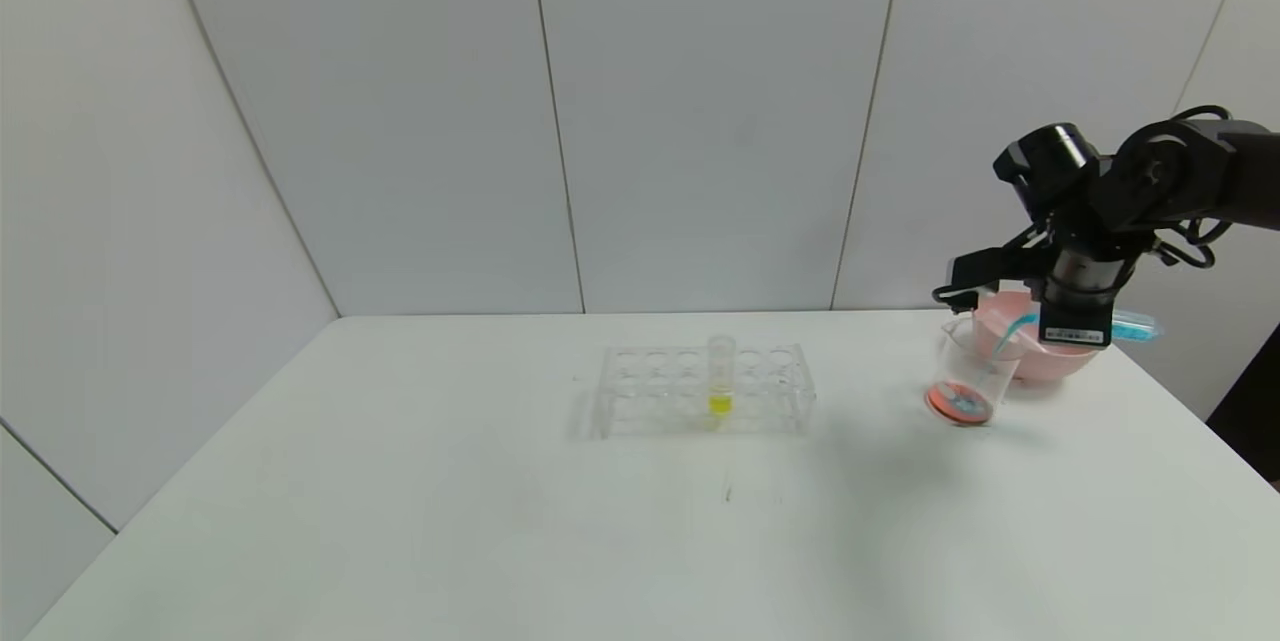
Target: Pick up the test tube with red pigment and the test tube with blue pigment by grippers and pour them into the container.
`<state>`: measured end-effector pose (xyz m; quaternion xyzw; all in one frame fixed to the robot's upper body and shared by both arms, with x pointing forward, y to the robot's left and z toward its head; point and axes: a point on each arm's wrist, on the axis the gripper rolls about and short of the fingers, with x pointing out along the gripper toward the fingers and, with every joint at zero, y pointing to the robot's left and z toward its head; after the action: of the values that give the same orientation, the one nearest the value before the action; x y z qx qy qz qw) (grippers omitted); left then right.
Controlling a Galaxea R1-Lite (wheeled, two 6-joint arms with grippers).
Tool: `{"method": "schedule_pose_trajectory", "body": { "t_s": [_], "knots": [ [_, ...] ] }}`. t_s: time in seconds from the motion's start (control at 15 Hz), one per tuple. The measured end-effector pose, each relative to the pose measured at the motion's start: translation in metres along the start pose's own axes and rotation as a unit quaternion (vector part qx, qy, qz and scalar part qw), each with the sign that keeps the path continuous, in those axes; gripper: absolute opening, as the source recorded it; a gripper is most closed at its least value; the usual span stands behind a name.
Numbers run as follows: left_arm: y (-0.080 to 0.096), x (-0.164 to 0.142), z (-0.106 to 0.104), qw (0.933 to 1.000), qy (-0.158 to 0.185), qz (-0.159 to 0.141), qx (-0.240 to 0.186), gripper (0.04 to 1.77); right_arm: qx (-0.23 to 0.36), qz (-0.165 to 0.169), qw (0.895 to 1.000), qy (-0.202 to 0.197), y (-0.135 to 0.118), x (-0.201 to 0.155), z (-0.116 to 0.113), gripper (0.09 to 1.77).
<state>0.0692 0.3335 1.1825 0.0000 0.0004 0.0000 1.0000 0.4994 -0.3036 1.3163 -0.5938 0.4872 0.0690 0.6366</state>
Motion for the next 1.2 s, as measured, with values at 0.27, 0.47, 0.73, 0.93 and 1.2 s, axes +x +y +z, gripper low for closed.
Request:
{"method": "schedule_pose_trajectory", "body": {
  "t_s": [0.27,0.47,0.73,0.93,1.2],
  "knots": [
    [0.0000,0.0000,0.0000,1.0000,0.000,0.000,0.000,1.76,-0.008,-0.007,1.000,0.005,0.0011,-0.0024,0.0033,0.49],
    [0.0000,0.0000,0.0000,1.0000,0.000,0.000,0.000,1.76,-0.018,-0.022,0.999,0.027,0.0003,-0.0033,0.0040,0.49],
    [0.0000,0.0000,0.0000,1.0000,0.000,0.000,0.000,1.76,-0.028,-0.029,0.999,0.028,-0.0007,-0.0029,0.0054,0.49],
    [0.0000,0.0000,0.0000,1.0000,0.000,0.000,0.000,1.76,-0.032,-0.031,0.998,0.038,-0.0009,-0.0017,0.0046,0.49],
    [0.0000,0.0000,0.0000,1.0000,0.000,0.000,0.000,1.76,-0.045,-0.042,0.996,0.063,-0.0011,-0.0018,0.0048,0.49]
  ]
}}
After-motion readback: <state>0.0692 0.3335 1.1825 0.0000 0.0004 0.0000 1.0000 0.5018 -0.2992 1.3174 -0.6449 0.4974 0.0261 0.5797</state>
